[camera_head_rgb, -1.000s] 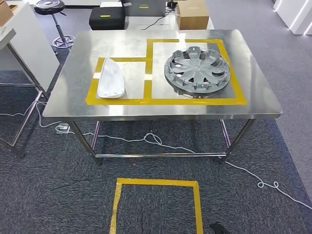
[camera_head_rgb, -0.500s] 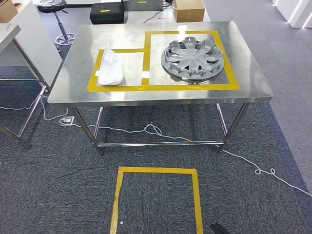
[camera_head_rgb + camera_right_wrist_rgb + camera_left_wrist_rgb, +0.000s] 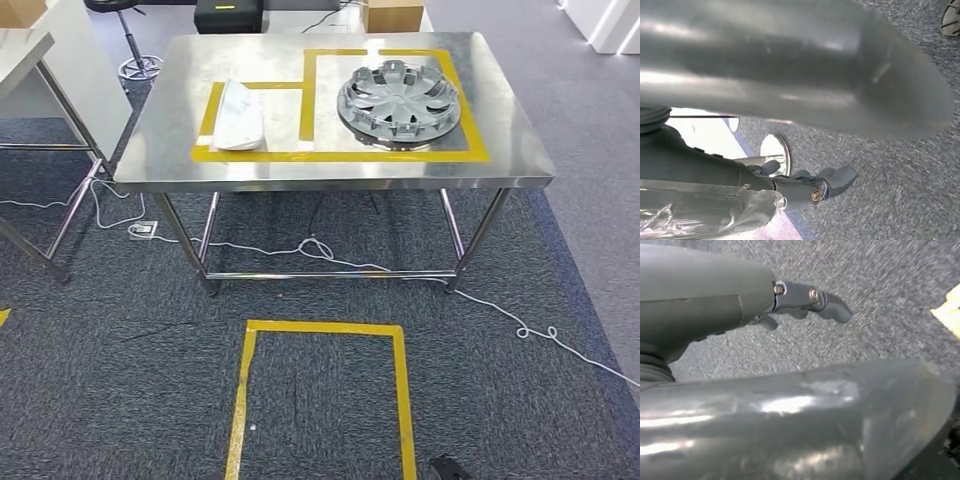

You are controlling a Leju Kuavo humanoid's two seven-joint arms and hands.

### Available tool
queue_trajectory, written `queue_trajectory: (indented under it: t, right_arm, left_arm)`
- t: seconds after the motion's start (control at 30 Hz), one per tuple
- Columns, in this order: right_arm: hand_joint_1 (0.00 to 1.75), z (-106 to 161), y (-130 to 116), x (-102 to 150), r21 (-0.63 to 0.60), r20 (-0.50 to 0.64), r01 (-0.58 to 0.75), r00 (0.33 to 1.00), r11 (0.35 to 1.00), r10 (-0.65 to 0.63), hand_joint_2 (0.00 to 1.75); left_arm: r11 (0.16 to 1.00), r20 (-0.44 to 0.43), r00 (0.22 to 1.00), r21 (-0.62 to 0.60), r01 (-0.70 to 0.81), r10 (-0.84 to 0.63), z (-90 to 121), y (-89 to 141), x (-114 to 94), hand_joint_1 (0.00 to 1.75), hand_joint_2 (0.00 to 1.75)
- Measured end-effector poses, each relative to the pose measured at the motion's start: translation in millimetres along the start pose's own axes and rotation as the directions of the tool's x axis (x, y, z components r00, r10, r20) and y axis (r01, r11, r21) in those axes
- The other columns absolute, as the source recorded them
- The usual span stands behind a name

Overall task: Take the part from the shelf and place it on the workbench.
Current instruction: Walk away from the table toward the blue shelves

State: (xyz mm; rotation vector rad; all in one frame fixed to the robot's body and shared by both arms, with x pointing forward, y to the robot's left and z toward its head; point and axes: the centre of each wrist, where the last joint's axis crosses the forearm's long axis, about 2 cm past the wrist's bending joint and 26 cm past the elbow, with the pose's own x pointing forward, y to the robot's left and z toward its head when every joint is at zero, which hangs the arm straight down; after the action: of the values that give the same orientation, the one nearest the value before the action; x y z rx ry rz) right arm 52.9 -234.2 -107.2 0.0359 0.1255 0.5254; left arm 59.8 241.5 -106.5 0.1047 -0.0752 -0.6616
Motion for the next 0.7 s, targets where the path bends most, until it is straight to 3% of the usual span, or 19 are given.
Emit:
queue_trajectory:
  t: [0.7]
  right_arm:
    - [0.0,0.6,-1.2,1.8,0.001,0.012,0.014,1.0,1.0,-0.014,0.0]
  left_arm:
    - [1.0,-0.003,1.0,0.004,0.002,-0.002,-0.1,-1.8,-2.1,0.0,0.0]
